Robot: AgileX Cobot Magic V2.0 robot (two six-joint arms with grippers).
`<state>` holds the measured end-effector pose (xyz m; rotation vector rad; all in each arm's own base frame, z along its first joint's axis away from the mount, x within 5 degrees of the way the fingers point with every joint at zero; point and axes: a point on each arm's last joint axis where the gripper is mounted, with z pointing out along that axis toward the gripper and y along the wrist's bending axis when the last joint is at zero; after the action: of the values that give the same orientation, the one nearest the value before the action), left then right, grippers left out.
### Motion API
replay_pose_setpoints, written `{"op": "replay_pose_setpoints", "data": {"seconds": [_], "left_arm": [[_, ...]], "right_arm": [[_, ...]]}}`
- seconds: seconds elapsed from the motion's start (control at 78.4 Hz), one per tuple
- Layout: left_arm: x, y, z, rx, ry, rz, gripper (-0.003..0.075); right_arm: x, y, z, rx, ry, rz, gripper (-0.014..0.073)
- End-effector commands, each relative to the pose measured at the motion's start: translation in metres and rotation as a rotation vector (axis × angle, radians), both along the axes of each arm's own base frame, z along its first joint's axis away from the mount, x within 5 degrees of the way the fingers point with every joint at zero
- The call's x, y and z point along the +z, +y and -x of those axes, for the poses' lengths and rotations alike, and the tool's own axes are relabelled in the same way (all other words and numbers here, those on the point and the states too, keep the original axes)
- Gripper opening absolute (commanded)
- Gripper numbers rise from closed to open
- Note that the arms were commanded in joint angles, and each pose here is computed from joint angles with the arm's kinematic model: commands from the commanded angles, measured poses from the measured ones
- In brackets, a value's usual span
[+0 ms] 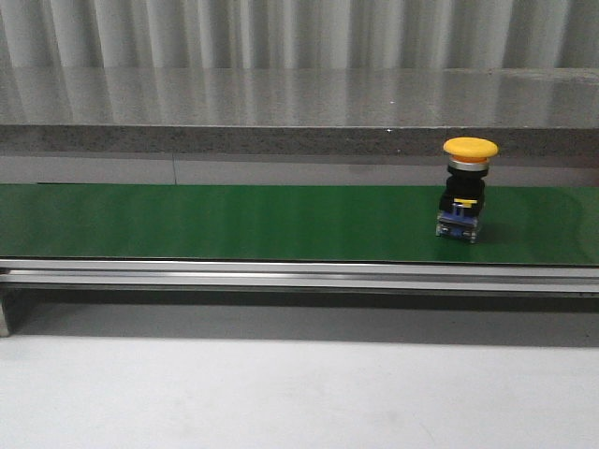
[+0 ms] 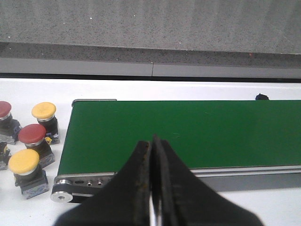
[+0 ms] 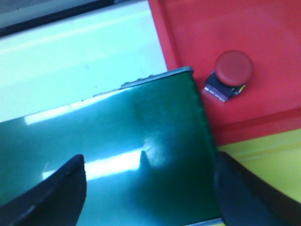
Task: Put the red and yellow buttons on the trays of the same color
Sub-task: 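Grasp the yellow button at the belt's far end with the right gripper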
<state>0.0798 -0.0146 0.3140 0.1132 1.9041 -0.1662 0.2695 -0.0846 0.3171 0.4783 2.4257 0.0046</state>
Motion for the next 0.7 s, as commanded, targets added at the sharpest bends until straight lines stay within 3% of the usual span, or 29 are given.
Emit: {"op": "replay_pose_setpoints", "data": {"seconds": [0.0, 0.459, 0.561, 0.689], "left_arm": [[0.014, -0.002, -0.002, -0.012, -0.084, 0.027, -0.002], [0.014, -0.002, -0.002, -0.012, -0.084, 0.027, -0.002], [0.014, -0.002, -0.002, -0.012, -0.084, 0.027, -0.002], [0.014, -0.002, -0.002, -0.012, -0.084, 0.027, -0.002]], "right_arm": [[0.021, 0.015, 0.007, 0.048, -0.065, 0.02, 0.0562], [0.011, 0.089, 0.011, 0.463, 0.103, -0.01, 0.0637], [-0.003, 0.099, 0.008, 0.552, 0.211, -0.031, 0.0637], [-0.019, 0.106, -0.005, 0.612, 0.252, -0.034, 0.0637]]}}
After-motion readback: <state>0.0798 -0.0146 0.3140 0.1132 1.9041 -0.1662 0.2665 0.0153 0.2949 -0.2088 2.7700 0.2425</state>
